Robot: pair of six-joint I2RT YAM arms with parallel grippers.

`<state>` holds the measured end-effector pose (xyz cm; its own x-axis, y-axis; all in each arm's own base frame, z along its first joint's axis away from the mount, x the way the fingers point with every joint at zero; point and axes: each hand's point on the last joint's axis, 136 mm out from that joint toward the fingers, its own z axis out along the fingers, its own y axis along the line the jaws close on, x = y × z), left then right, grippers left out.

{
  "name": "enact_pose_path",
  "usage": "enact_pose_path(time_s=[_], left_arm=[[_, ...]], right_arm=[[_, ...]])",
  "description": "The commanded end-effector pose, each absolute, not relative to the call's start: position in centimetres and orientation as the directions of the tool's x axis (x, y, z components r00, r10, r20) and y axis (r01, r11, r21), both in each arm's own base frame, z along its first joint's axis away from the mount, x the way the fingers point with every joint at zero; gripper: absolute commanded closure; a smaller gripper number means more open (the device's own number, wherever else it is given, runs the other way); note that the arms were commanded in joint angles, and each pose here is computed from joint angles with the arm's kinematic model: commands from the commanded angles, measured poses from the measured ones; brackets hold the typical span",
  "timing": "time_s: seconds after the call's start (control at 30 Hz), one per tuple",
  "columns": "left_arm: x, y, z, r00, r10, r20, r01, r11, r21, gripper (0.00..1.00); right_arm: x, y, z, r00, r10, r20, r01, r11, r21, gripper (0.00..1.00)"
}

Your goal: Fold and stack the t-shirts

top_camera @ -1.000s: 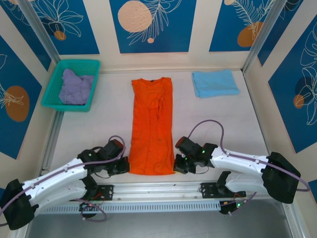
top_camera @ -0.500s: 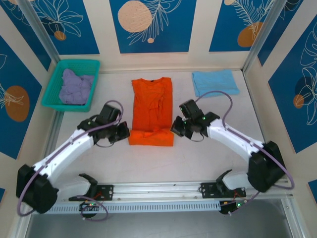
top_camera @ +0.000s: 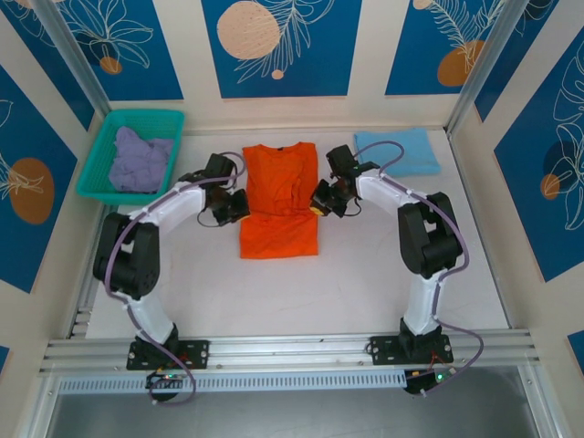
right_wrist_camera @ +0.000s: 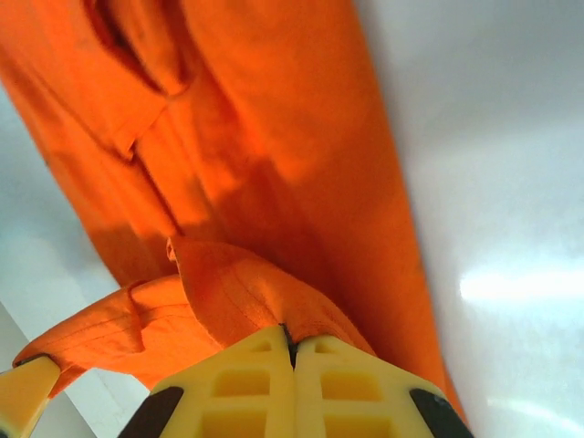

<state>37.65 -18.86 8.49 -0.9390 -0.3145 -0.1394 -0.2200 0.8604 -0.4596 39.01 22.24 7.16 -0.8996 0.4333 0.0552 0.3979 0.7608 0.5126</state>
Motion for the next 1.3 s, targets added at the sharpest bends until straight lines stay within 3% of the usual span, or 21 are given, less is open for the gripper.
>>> enact_pose_path(time_s=[0.0,0.47,0.57,0.7,0.77,0.83,0.93,1.0,1.13,1.2,1.27], left_arm=[[39.7,-19.7,9.9,-0.944,-0.282,-0.172,-0.165,0.853,-0.495,0.96],[42.3,-17.3,7.5,-0.930,-0.327,-0.167,-0.234,0.879,-0.415,0.92],[43.1,-17.1,6.1,-0.928,-0.352,-0.123,-0.271,0.864,-0.424,0.80],[44.8,-15.8,7.4,-0.913,-0.378,-0.157,-0.287,0.866,-0.410,0.46],[45.3,-15.1,9.4,-0.899,-0.389,-0.202,-0.285,0.868,-0.406,0.32],[45.1,-14.0,11.6,-0.878,-0.397,-0.266,-0.283,0.880,-0.381,0.30],[43.3,-13.5,14.0,-0.844,-0.413,-0.342,-0.275,0.881,-0.384,0.33],[41.3,-14.4,14.6,-0.831,-0.407,-0.379,-0.249,0.881,-0.402,0.42],[37.4,-18.4,14.5,-0.857,-0.307,-0.414,-0.123,0.902,-0.414,0.63],[35.8,-20.7,13.7,-0.879,-0.250,-0.406,-0.069,0.909,-0.411,0.71],[34.8,-22.9,12.5,-0.897,-0.192,-0.398,-0.012,0.911,-0.413,0.72]], right_arm=[[39.7,22.2,7.5,-0.899,0.424,0.110,0.411,0.728,0.549,1.00],[41.9,21.3,6.6,-0.871,0.455,0.185,0.471,0.665,0.580,1.00],[42.5,21.3,6.2,-0.868,0.454,0.203,0.481,0.663,0.574,0.90],[43.3,19.5,6.8,-0.840,0.504,0.201,0.519,0.638,0.569,0.54],[43.4,18.5,7.6,-0.830,0.524,0.191,0.527,0.626,0.575,0.47],[42.9,17.6,8.5,-0.826,0.542,0.152,0.520,0.630,0.577,0.45],[40.9,17.2,9.9,-0.836,0.544,0.071,0.470,0.642,0.606,0.47],[38.7,18.2,10.2,-0.858,0.514,0.025,0.411,0.654,0.635,0.52],[34.4,22.5,9.4,-0.928,0.370,0.035,0.292,0.666,0.686,0.87],[33.2,24.2,8.6,-0.945,0.323,0.055,0.269,0.668,0.694,0.92],[32.7,25.4,7.7,-0.954,0.294,0.058,0.253,0.686,0.682,0.94]])
